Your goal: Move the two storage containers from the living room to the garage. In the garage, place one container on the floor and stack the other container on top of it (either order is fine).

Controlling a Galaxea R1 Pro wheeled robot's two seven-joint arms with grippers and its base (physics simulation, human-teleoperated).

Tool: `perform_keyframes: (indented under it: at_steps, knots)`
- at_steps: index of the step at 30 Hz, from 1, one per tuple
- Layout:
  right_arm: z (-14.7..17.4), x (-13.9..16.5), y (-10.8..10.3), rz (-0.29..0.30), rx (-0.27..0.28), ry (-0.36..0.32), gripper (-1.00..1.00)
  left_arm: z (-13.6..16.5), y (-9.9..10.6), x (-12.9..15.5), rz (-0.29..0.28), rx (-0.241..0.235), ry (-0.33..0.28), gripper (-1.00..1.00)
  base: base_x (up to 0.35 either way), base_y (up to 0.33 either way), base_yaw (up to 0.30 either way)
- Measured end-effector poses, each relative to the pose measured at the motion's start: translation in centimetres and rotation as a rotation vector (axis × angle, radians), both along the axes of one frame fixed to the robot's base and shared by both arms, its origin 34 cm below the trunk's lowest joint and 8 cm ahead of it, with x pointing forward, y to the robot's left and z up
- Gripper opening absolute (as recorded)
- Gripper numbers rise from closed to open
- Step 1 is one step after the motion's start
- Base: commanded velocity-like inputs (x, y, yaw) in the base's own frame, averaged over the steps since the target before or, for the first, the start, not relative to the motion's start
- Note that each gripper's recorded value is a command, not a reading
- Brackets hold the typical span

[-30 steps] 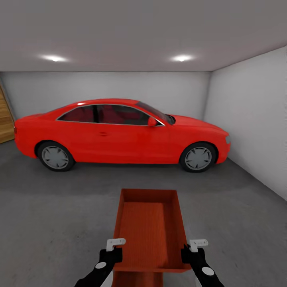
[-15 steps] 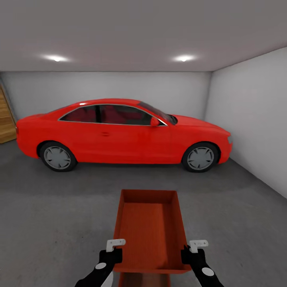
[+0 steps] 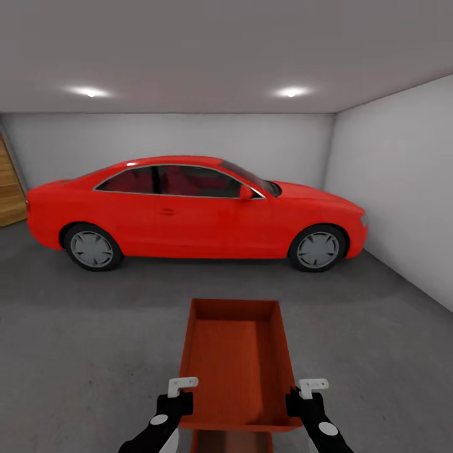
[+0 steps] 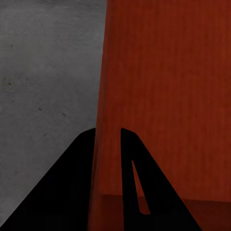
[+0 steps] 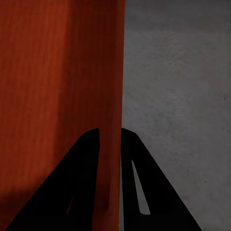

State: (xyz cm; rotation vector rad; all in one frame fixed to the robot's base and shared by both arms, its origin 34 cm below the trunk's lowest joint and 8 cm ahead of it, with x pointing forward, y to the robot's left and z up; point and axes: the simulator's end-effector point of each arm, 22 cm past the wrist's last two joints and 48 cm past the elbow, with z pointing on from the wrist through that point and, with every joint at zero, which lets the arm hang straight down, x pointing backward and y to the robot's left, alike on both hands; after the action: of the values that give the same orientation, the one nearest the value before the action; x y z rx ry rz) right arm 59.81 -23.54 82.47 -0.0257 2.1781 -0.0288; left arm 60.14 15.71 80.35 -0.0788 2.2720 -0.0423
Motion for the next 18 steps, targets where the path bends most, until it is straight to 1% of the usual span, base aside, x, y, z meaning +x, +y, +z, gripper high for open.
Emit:
perform_keyframes:
  at_steps: [3, 15, 18]
  knots:
    - [0.0, 0.0, 0.0, 0.001, 0.0, 0.0, -1.0, -0.01, 0.0, -0.02, 0.001, 0.0, 0.0, -1.0, 0.0, 0.005, -0.134]
    - [0.17, 0.06, -0.02, 0.0, 0.0, -0.004, -1.0, 0.16, -0.02, 0.06, 0.0, 0.0, -0.003, -1.0, 0.0, 0.0, -0.243]
    - [0.2, 0.09, -0.02, 0.0, 0.001, -0.004, -1.0, 0.18, -0.02, 0.08, 0.0, -0.001, -0.004, -1.0, 0.0, 0.0, -0.141]
